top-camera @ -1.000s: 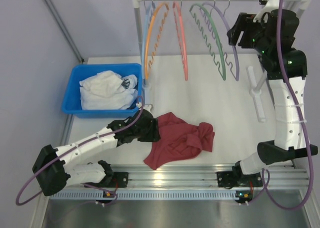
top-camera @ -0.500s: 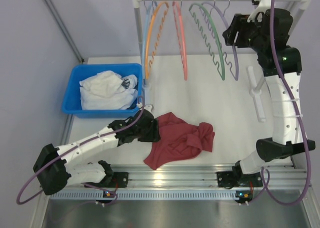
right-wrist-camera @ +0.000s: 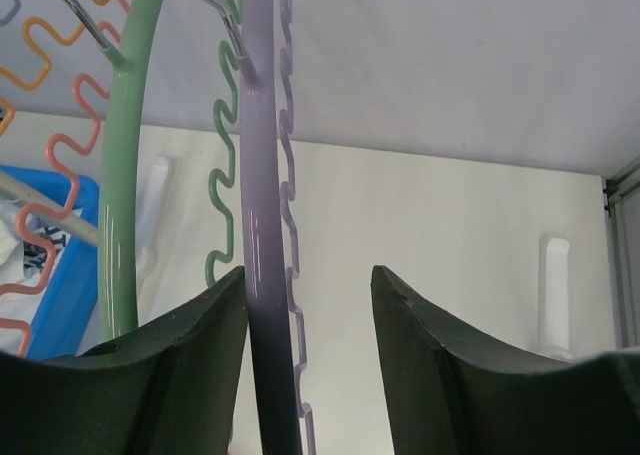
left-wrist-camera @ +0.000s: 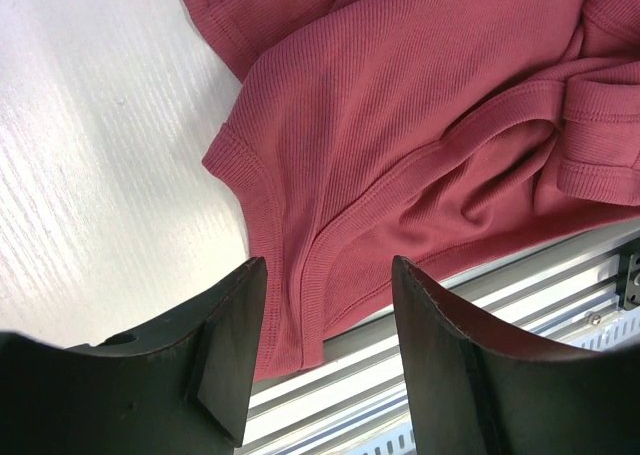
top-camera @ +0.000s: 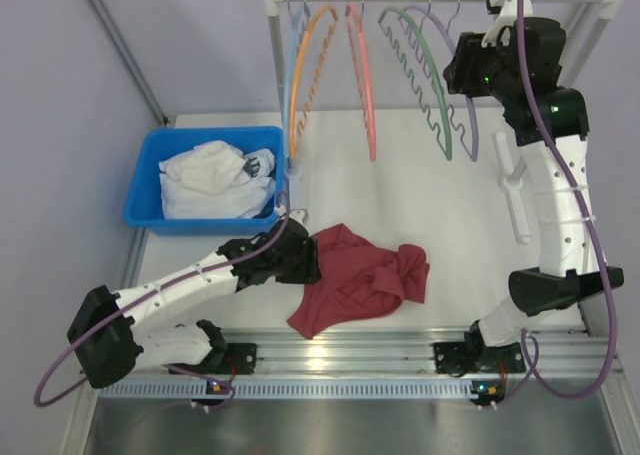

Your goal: Place the tank top on the hanger

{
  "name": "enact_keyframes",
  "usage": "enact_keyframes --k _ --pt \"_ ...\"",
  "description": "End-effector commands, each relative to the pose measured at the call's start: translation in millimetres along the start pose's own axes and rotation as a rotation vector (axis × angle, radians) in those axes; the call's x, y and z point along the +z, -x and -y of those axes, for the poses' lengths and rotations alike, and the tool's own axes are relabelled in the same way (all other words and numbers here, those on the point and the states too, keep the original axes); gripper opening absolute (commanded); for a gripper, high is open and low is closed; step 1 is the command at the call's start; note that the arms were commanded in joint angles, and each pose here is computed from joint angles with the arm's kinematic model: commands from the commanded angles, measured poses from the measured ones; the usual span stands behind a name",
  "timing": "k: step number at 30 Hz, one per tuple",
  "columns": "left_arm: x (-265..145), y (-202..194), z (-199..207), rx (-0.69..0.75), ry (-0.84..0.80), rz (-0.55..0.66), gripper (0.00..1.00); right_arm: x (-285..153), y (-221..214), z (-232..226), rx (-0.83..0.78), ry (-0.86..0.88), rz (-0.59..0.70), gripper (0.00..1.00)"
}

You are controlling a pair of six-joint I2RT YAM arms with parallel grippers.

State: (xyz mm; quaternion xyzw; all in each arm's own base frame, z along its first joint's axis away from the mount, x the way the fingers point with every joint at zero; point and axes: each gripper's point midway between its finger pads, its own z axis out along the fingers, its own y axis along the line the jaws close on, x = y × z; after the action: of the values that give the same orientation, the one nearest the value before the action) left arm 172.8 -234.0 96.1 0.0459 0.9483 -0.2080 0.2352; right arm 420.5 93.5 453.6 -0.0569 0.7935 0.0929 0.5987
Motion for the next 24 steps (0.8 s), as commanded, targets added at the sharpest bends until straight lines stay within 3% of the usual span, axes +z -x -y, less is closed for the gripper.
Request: enact_keyframes --k 1,24 --pt "-2.5 10.5 10.5 0.010 -0.032 0.021 0.59 -9.8 10.6 -4.6 -0.027 0.001 0.030 0.51" --pt "2.3 9.9 13.3 0.027 -0.045 0.013 0.59 -13.2 8.9 -10.4 -0.058 -0.029 0.001 0.39"
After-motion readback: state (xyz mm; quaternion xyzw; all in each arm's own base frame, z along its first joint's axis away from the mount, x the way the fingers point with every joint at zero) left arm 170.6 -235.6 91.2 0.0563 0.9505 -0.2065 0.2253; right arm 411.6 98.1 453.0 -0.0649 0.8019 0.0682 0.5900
